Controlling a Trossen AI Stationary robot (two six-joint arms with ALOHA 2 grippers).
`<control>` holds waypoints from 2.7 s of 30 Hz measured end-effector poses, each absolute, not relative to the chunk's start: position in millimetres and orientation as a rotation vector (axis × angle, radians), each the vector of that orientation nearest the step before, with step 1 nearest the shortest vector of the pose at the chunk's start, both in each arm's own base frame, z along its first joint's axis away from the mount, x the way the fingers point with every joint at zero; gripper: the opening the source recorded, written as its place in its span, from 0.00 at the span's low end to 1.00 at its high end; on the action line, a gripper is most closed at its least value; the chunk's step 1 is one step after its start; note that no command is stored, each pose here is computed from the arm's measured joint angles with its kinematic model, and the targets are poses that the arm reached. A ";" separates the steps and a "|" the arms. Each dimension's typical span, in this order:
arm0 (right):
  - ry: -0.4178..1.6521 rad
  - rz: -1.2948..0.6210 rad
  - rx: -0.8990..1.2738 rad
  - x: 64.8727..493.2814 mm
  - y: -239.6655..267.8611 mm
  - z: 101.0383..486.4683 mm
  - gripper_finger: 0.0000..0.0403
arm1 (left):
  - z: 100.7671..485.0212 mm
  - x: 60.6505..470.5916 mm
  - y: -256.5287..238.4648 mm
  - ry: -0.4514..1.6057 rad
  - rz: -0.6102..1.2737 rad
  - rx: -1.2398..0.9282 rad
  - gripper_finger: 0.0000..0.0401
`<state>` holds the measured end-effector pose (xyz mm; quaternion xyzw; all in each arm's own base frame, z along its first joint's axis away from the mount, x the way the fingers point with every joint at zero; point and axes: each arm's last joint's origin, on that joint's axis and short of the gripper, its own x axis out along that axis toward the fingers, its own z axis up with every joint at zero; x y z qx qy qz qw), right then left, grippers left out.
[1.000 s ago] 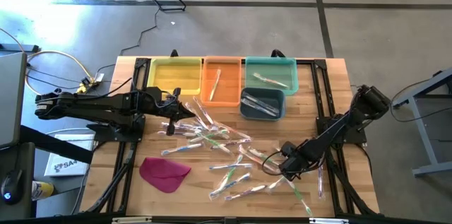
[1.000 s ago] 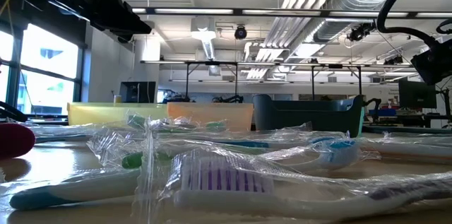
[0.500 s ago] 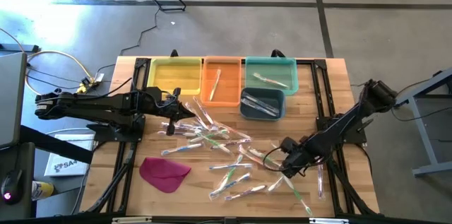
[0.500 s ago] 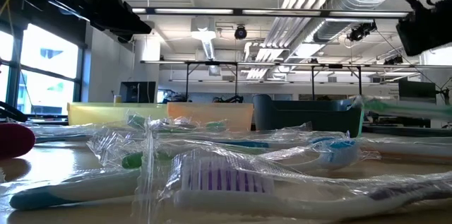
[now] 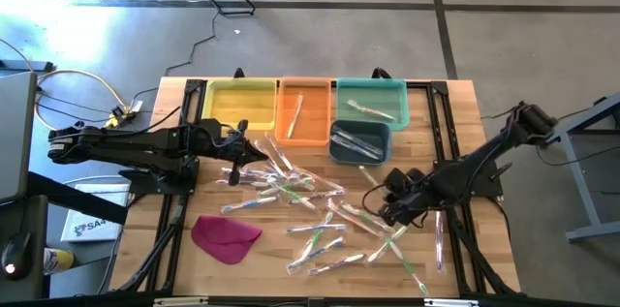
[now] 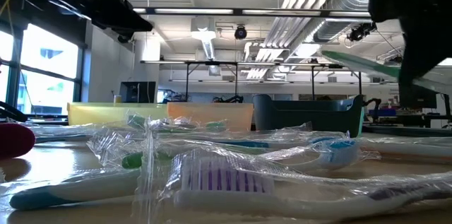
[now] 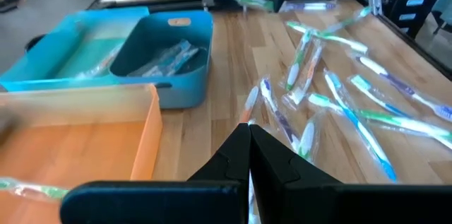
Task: Pick & Place Toothbrushes
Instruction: Put the green toothbrush into the orange bin
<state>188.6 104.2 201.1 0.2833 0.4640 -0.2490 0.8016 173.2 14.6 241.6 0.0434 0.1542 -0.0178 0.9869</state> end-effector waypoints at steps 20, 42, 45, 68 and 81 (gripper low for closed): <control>0.665 -0.457 0.276 241.3 47.5 223.5 0.07 | 263.6 177.1 20.8 0.084 0.172 0.038 0.00; 0.277 -0.438 0.077 280.0 -1.9 255.5 0.07 | 269.6 160.7 78.8 0.004 0.176 -0.089 0.00; 0.221 -0.392 0.067 290.6 -8.3 253.9 0.07 | 272.4 163.4 82.0 -0.036 0.127 -0.069 0.00; 0.111 -0.362 0.081 324.0 -22.6 225.1 0.07 | 256.1 200.8 106.7 -0.070 0.093 -0.244 0.06; 0.106 -0.367 0.086 323.8 -24.2 225.7 0.07 | 258.7 214.6 74.5 -0.083 -0.054 0.008 0.41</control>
